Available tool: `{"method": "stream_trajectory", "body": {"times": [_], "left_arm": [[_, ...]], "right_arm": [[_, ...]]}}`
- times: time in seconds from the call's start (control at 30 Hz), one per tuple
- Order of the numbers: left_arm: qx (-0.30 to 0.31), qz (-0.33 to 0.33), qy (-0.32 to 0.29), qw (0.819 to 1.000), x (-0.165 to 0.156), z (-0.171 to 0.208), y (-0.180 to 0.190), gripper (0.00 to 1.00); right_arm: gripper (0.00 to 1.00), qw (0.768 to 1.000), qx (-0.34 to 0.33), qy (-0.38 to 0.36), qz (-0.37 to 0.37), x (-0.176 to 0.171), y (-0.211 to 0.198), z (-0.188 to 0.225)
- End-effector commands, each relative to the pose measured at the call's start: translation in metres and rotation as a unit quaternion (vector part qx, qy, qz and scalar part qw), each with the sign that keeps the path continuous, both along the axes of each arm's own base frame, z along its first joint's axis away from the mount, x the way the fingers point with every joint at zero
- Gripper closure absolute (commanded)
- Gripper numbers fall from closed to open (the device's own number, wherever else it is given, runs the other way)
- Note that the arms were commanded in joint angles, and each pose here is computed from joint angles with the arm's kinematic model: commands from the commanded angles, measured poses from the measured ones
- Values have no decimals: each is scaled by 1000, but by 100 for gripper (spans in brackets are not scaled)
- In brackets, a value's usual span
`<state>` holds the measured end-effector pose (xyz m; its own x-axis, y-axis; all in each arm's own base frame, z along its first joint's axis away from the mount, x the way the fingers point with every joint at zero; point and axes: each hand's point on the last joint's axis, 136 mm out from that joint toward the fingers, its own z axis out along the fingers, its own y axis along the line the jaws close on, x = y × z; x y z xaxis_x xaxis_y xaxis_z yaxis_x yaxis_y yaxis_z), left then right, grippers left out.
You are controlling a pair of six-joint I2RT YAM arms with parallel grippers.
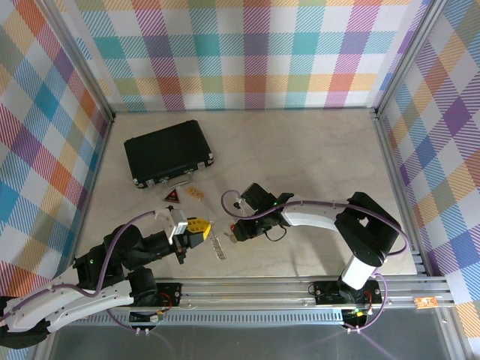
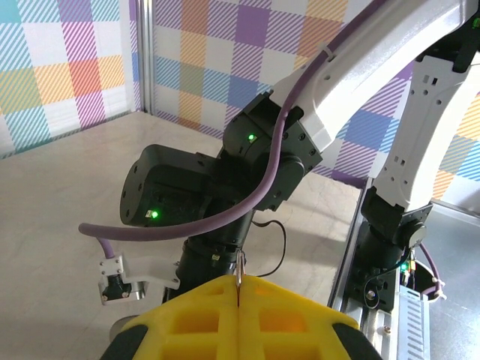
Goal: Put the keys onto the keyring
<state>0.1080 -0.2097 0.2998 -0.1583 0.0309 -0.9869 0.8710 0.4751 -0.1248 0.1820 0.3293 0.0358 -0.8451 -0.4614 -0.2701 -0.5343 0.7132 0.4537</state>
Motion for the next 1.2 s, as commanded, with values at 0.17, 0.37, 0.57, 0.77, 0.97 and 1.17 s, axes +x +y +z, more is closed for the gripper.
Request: {"method": "stream_trajectory", "body": {"times": [0.17,0.37,0.57,0.77,0.97,1.17], "left_arm": [[-16,3,-4,1000,0,6,2,100],[-12,3,-3,1000,1,2,-1,100],[-12,3,-3,1000,1,3,0,100],[-12,7,-1,1000,1,3,2,100],[-16,4,-4,1000,0,6,2,100],[-14,4,-6,1000,0,8,2,100]], "right_arm": [[68,1000,7,7,1,-2,9,-6],[75,1000,8,9,6,-3,10,-7],[80,1000,11,14,7,-4,13,-9],[86,1000,11,11,12,-3,14,-5],[88,1000,17,7,5,-5,10,-5],[96,1000,23,1,1,-6,7,-3]]}}
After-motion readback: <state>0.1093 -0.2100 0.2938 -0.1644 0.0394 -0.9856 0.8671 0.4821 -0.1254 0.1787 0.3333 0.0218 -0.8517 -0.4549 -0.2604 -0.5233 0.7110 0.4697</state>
